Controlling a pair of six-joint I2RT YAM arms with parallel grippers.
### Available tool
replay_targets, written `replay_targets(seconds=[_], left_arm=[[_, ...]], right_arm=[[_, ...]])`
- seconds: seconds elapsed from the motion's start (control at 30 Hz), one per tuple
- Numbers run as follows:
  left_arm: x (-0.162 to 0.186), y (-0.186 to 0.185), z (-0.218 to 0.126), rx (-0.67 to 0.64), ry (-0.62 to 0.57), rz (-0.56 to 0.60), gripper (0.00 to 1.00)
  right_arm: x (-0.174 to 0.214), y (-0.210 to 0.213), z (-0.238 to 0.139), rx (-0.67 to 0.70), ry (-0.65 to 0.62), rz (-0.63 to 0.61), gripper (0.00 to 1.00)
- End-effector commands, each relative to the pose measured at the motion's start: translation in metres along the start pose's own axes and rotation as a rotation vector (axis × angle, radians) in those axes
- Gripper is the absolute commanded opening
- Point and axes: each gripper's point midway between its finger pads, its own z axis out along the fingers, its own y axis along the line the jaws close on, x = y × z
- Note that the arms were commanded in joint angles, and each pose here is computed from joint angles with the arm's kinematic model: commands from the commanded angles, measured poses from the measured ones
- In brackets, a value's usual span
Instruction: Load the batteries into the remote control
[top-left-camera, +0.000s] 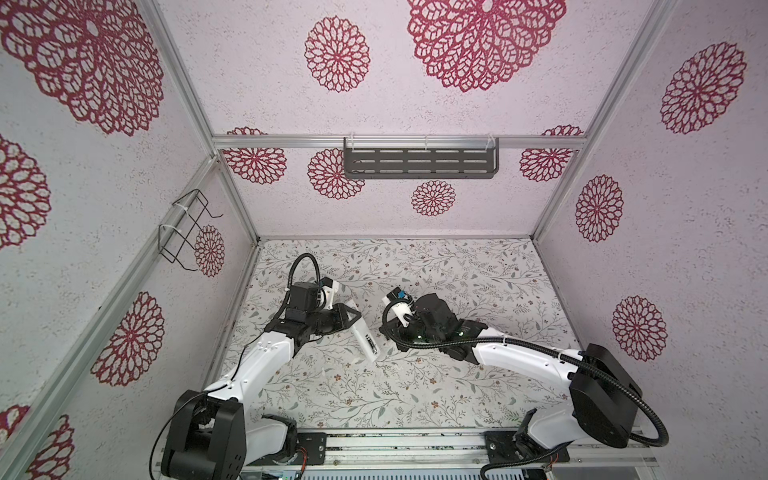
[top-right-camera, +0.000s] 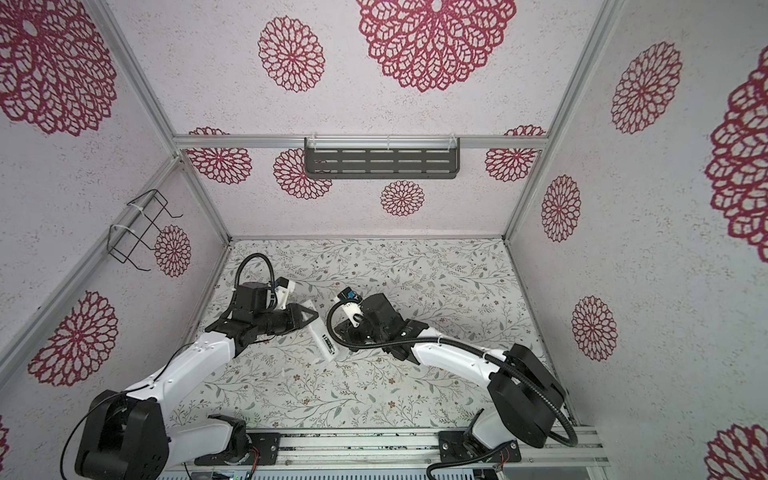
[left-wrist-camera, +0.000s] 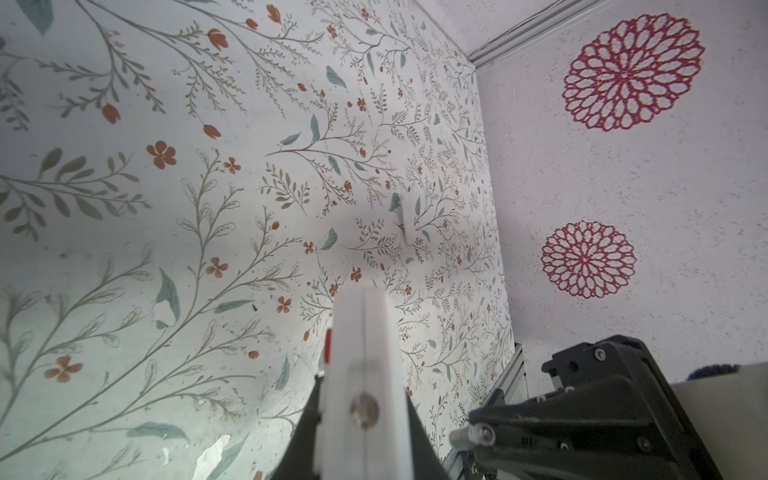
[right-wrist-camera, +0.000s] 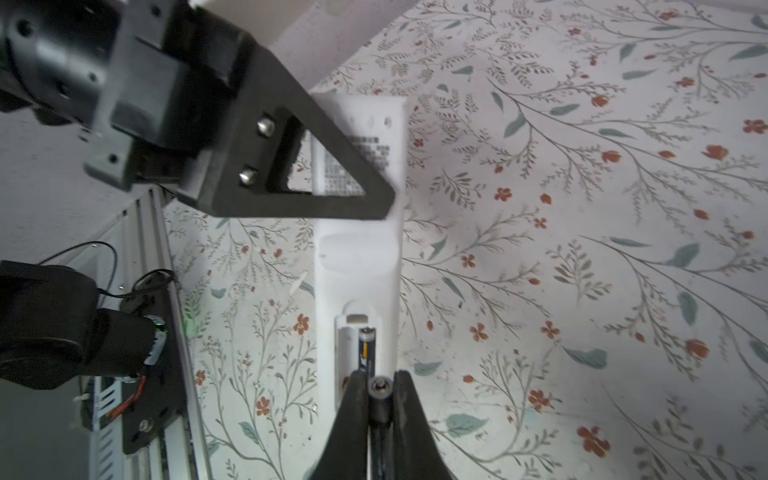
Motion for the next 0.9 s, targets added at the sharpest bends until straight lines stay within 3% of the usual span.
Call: replay_targets(seconds=[0.0,0.47,0.87], left_arm=[[-0.017,-0.031,-0.011,0.120,-0.092,0.075,0.00],[-0.023,-0.074,-0.030,0.368,-0.114,0.076,0.00],[-0.025,-0.075,-0.040,0.401,-0.124,0.055,0.00]], right_arm=[[-0.035,0.033,-0.010,-0.124,-0.144,-0.024,0.12],[-0.045,0.050,-0.042,-0.147,-0.355,-0.141,0.12],[-0.050,0.048,-0.048,-0.119,-0.380,-0.176,0.12]])
